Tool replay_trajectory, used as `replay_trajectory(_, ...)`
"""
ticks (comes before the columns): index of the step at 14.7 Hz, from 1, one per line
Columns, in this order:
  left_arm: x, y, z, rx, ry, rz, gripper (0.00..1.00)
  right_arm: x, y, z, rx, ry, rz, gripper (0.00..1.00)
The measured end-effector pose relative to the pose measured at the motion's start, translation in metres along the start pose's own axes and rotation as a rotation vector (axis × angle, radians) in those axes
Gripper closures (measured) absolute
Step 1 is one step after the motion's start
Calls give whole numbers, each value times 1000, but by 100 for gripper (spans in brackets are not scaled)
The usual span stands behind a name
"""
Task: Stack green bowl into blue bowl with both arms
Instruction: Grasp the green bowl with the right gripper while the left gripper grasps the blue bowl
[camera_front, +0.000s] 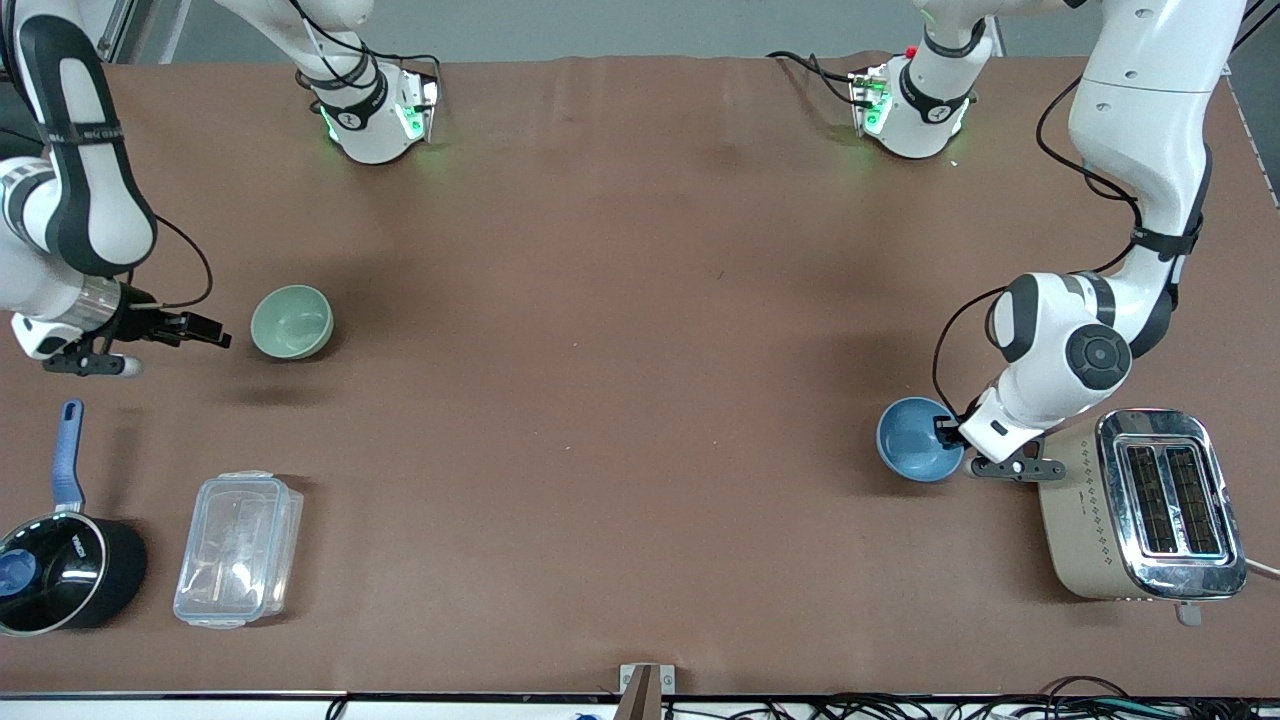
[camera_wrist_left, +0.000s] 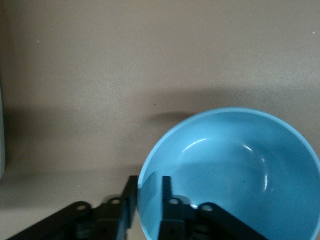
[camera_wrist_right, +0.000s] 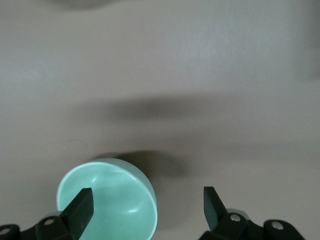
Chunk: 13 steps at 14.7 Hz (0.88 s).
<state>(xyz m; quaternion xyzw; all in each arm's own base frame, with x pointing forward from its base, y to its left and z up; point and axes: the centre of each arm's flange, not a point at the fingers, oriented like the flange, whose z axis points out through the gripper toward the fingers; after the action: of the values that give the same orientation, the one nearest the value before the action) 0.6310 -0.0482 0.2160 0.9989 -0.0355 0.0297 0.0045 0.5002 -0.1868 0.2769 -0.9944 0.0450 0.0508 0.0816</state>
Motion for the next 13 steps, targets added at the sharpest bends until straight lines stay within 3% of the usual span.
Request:
replay_trajectory(1, 0, 1, -1, -1, 1, 1, 93, -3, 7, 16, 30, -18, 7, 3)
replay_trajectory(2, 2, 3, -6, -3, 6, 4, 95, -6, 13, 31, 62, -31, 9, 3)
replay_trajectory(6, -2, 29, -28, -16, -44, -23, 95, -17, 39, 76, 173, -46, 10, 3)
replay_trajectory(9, -10, 102, -64, -52, -69, -84, 95, -19, 40, 86, 207, -45, 27, 5)
replay_trajectory(13, -39, 217, -81, -97, -88, -168, 95, -18, 36, 86, 213, -45, 25, 47)
